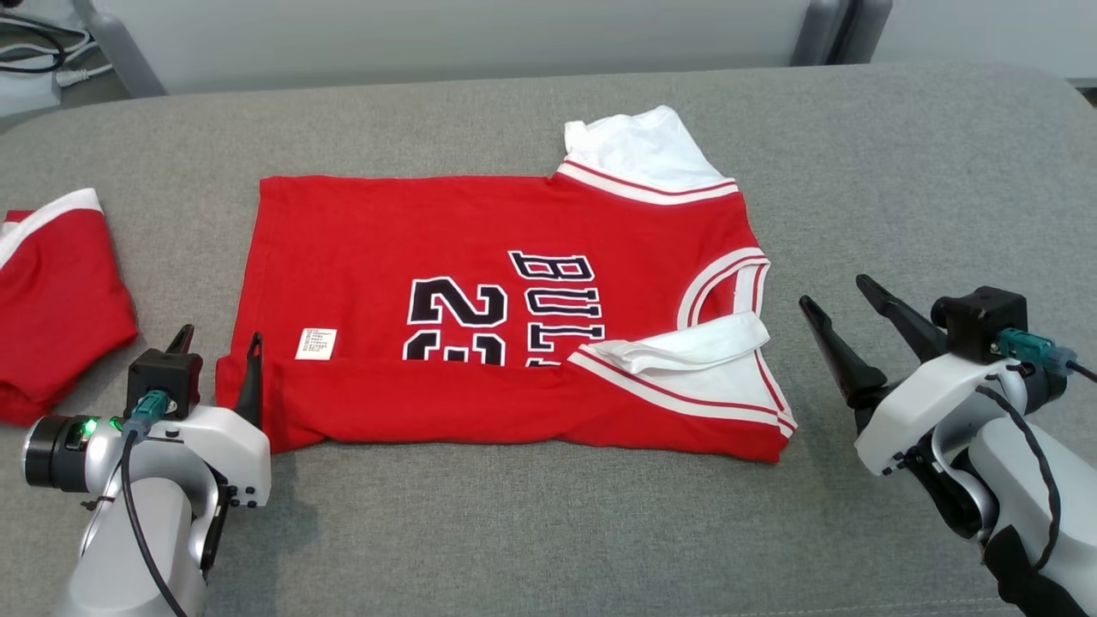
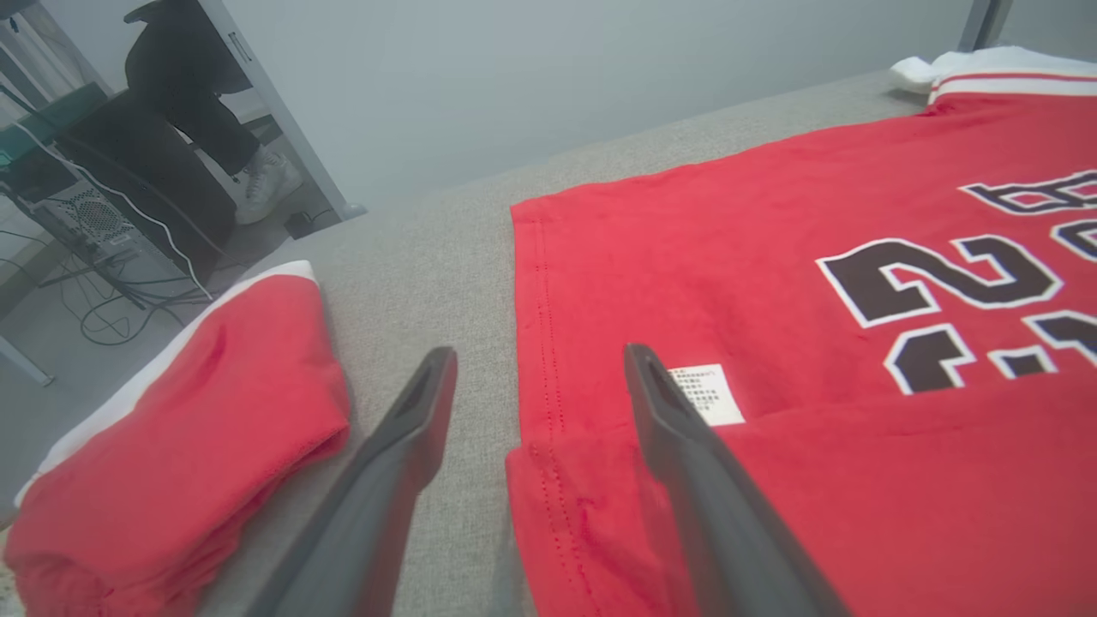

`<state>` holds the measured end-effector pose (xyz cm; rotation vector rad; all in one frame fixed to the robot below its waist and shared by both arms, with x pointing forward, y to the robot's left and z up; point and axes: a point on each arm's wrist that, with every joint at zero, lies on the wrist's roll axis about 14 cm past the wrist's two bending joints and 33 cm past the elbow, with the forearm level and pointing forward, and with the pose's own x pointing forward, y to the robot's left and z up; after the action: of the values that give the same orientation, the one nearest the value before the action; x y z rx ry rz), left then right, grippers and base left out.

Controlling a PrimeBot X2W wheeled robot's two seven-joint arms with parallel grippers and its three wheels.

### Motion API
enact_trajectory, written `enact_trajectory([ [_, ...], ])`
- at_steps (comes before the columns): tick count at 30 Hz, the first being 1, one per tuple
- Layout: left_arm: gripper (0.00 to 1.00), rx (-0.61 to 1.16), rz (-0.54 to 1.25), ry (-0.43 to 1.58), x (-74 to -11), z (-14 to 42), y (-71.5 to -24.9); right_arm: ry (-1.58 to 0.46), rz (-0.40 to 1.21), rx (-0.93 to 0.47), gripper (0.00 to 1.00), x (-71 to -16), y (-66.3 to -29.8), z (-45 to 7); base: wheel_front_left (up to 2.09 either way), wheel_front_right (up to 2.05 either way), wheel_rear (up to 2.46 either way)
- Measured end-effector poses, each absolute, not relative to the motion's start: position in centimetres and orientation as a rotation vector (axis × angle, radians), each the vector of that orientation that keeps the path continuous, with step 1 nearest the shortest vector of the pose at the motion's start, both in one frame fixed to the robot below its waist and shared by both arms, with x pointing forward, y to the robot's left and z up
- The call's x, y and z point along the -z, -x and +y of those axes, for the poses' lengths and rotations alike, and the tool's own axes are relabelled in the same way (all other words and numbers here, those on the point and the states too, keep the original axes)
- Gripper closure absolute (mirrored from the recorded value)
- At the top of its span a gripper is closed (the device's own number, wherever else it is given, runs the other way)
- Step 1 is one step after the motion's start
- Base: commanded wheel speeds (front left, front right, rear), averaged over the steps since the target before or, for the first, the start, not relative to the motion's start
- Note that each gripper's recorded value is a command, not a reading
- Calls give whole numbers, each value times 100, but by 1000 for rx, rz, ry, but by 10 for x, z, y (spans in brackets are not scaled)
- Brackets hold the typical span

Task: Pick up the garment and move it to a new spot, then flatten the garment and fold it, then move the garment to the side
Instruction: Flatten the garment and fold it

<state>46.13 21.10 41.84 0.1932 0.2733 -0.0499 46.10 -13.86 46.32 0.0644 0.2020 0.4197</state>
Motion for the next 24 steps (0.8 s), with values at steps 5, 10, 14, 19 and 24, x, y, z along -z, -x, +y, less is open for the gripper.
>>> enact_trajectory([
  [5, 0, 45, 255, -165, -424, 208, -450, -75, 169, -410, 0, -474, -451, -139, 0, 0, 0],
  [10, 0, 38, 243, -141, -424, 204, -435, -77, 154, -389, 0, -477, -440, -145, 0, 0, 0],
  [14, 0, 44, 211, -122, -432, 199, -427, -88, 128, -379, 0, -483, -435, -145, 0, 0, 0],
  [19, 0, 22, 179, -89, -437, 198, -417, -87, 97, -358, 0, -489, -431, -149, 0, 0, 0],
  [24, 0, 7, 168, -57, -438, 195, -409, -105, 89, -335, 0, -487, -425, -150, 0, 0, 0],
])
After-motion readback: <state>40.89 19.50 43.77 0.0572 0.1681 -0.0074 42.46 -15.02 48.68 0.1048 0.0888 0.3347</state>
